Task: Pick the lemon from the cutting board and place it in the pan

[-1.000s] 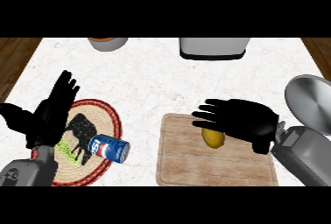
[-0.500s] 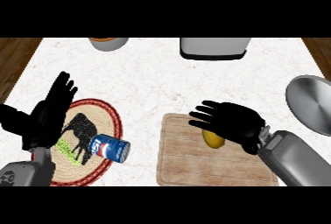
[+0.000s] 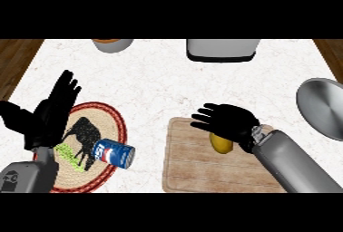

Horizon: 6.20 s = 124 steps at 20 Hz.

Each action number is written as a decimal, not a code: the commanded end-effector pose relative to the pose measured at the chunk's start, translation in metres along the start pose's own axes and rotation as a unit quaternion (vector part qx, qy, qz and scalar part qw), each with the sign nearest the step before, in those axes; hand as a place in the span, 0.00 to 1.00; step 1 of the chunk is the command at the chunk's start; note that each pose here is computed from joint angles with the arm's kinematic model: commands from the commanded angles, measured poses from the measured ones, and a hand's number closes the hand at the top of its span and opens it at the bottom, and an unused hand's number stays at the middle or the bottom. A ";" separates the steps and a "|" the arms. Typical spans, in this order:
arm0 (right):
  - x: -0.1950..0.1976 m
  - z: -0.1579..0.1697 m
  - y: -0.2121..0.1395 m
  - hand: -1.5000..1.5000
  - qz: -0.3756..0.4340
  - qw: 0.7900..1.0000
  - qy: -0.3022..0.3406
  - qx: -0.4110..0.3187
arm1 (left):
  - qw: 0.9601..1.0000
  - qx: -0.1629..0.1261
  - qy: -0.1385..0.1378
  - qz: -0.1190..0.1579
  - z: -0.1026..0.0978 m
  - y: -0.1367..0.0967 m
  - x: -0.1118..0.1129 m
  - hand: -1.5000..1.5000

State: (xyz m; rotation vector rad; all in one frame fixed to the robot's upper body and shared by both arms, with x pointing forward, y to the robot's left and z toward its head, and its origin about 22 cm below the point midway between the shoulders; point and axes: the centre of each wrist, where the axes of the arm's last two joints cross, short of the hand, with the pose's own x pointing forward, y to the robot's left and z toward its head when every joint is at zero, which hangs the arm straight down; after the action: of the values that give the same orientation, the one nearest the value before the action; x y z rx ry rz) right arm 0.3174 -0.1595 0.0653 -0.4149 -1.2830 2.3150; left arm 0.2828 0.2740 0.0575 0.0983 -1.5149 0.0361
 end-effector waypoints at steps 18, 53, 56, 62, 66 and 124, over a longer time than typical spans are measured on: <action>0.005 -0.061 0.040 1.00 -0.016 0.998 -0.064 -0.010 | 1.000 0.001 -0.006 -0.007 0.007 -0.007 -0.003 0.50; 0.033 0.221 0.008 1.00 -0.115 0.849 0.375 -0.355 | 1.000 0.008 -0.001 0.004 0.013 0.000 -0.006 0.50; 0.018 0.233 -0.009 1.00 -0.141 0.824 0.395 -0.380 | 1.000 0.010 -0.008 0.005 0.016 -0.004 -0.010 0.50; -0.057 0.259 0.024 1.00 -0.169 0.776 0.443 -0.416 | 1.000 0.001 -0.007 0.000 0.001 -0.005 0.006 0.50; -0.084 0.278 0.034 1.00 -0.186 0.763 0.457 -0.418 | 1.000 0.007 -0.005 -0.002 0.014 0.005 0.009 0.50; -0.125 0.406 0.221 0.00 -0.562 0.556 0.256 -0.557 | 1.000 0.004 -0.011 0.006 0.006 0.004 0.005 0.50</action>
State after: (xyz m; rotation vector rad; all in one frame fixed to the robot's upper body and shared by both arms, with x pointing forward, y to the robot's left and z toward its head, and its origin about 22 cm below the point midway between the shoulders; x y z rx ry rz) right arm 0.1962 -0.6107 0.0941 -0.5676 -1.5827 0.0856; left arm 0.2777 0.2713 0.0601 0.0869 -1.5366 0.0500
